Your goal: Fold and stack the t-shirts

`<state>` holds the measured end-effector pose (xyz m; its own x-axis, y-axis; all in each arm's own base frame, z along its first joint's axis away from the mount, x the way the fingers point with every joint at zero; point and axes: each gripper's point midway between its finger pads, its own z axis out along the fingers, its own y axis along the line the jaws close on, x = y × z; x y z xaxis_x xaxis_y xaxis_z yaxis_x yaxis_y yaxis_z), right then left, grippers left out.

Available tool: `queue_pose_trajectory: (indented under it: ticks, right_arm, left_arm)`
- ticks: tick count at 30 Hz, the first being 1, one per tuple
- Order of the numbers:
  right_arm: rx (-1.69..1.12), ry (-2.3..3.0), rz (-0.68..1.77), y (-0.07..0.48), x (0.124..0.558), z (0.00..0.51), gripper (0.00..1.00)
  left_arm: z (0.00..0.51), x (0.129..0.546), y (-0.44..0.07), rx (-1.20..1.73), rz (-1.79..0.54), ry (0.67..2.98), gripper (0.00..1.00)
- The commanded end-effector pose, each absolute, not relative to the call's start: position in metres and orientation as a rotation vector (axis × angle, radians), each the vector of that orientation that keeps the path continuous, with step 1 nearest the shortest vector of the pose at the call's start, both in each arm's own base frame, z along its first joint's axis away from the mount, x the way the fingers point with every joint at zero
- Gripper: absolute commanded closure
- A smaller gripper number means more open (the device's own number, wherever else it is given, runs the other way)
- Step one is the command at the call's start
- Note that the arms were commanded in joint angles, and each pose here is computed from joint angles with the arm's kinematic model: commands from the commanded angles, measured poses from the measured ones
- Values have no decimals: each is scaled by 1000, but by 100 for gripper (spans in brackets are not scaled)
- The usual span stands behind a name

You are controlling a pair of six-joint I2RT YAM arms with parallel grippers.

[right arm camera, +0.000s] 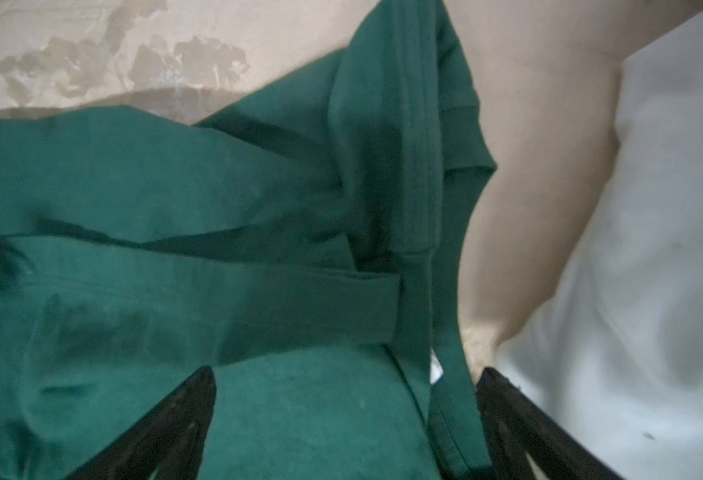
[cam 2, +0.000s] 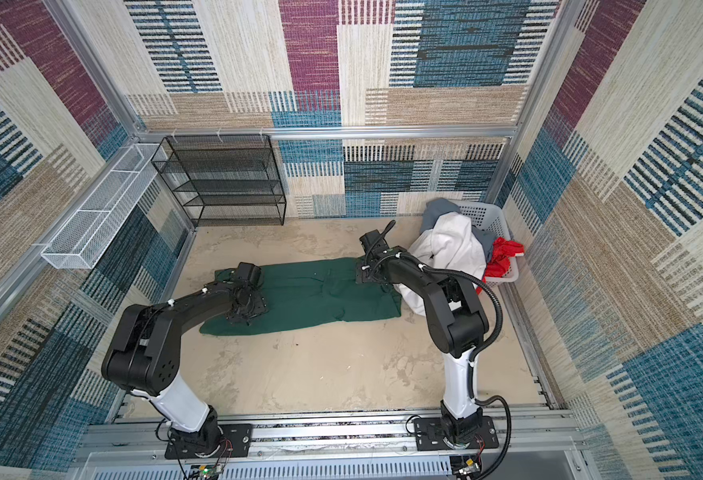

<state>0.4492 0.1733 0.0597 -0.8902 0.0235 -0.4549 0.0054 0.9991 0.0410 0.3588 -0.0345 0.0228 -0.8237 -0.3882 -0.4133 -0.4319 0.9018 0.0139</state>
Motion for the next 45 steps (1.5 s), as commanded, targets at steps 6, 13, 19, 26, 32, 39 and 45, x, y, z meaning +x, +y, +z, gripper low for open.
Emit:
queue_pose_trajectory:
  ticks: [6,13,19,26,32,39,45]
  right_arm:
    - [143,2740,-54,169,464,26,1]
    - [126,2713,-74,179,495,20,1]
    - [27,2695,-57,194,520,15,1]
    - [-170,2621,-190,195,554,24,1]
    - [-238,2545,-176,207,582,69,2]
    - [-114,2503,-23,206,553,134,2]
    - [27,2482,199,200,495,141,1]
  left_arm:
    - [2,341,-50,-585,31,2759,19]
    - [2,324,-59,-611,-53,2794,19]
    - [3,310,-53,-652,0,2838,20]
    - [13,275,-49,-715,47,2848,20]
    - [35,257,-38,-647,126,2856,19]
    - [68,275,-34,-589,153,2813,18]
    - [74,286,-14,-599,144,2753,18]
